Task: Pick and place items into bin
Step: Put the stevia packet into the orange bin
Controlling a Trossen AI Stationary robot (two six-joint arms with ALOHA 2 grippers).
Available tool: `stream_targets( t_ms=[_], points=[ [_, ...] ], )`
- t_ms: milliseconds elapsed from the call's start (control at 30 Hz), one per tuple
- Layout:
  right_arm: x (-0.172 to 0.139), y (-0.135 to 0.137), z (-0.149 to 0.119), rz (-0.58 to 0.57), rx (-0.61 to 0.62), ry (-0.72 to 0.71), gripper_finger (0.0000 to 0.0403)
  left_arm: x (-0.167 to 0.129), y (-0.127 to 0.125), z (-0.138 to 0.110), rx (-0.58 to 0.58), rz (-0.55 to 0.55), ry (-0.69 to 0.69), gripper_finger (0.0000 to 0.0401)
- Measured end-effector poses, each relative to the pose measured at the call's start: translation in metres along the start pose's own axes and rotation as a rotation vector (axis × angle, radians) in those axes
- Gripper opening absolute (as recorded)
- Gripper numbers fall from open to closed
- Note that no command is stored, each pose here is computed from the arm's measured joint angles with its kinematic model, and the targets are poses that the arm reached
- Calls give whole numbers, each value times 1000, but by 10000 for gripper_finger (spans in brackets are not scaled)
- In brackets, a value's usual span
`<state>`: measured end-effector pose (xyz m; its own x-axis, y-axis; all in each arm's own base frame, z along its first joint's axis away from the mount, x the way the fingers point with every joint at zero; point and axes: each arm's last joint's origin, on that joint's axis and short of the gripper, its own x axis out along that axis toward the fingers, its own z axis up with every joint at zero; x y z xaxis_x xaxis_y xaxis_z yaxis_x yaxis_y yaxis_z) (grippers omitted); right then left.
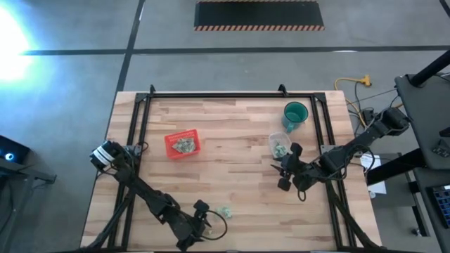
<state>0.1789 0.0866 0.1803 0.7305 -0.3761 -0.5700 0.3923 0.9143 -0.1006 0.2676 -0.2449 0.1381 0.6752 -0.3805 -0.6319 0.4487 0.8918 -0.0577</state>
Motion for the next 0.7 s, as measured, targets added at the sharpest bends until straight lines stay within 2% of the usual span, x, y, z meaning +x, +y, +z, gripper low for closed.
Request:
stream_targets(
  t_ms=[467,700],
  points=[
    [0,0,-1,1,1,-2,95,1,5,0,-2,7,-4,259],
    [1,0,-1,1,2,-2,98,15,13,-9,-11,15,41,241]
  ],
)
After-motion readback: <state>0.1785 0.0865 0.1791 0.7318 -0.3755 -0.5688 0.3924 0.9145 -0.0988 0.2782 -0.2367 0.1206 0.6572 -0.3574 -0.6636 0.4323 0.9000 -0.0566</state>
